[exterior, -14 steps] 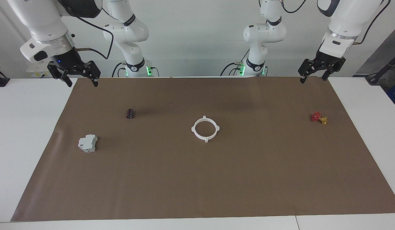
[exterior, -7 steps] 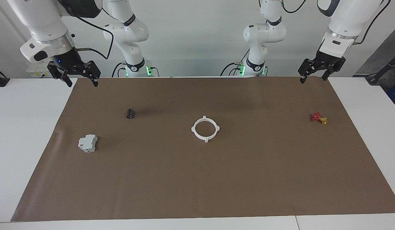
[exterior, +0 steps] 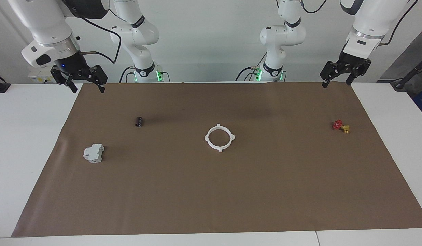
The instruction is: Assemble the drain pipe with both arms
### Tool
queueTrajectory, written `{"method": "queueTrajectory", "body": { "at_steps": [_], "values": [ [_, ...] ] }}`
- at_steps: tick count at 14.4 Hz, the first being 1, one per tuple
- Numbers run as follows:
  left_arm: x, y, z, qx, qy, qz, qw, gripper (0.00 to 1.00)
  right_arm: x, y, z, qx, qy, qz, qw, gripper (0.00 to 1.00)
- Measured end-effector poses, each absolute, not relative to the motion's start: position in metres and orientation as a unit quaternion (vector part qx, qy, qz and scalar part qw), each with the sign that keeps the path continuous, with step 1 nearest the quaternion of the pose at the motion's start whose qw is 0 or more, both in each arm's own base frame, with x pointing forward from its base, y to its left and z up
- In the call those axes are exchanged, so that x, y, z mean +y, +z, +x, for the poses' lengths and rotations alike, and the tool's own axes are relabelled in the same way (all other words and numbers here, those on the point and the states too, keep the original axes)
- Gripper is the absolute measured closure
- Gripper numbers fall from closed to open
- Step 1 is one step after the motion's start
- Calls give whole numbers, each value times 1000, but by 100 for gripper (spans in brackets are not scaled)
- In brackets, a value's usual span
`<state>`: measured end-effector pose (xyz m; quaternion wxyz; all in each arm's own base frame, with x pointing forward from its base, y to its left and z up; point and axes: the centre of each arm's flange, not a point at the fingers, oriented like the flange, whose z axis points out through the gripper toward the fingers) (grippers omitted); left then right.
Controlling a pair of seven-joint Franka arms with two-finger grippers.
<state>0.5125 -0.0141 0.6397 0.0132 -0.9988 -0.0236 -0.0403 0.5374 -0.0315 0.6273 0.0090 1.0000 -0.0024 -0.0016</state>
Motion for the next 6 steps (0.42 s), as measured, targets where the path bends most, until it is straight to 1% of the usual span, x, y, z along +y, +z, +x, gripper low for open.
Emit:
{"method": "queueTrajectory", "body": {
  "at_steps": [6],
  "values": [
    [-14, 644, 513, -24, -46, -999, 13, 0, -31, 627, 537, -2, -2, 1000, 9, 0]
  ]
}}
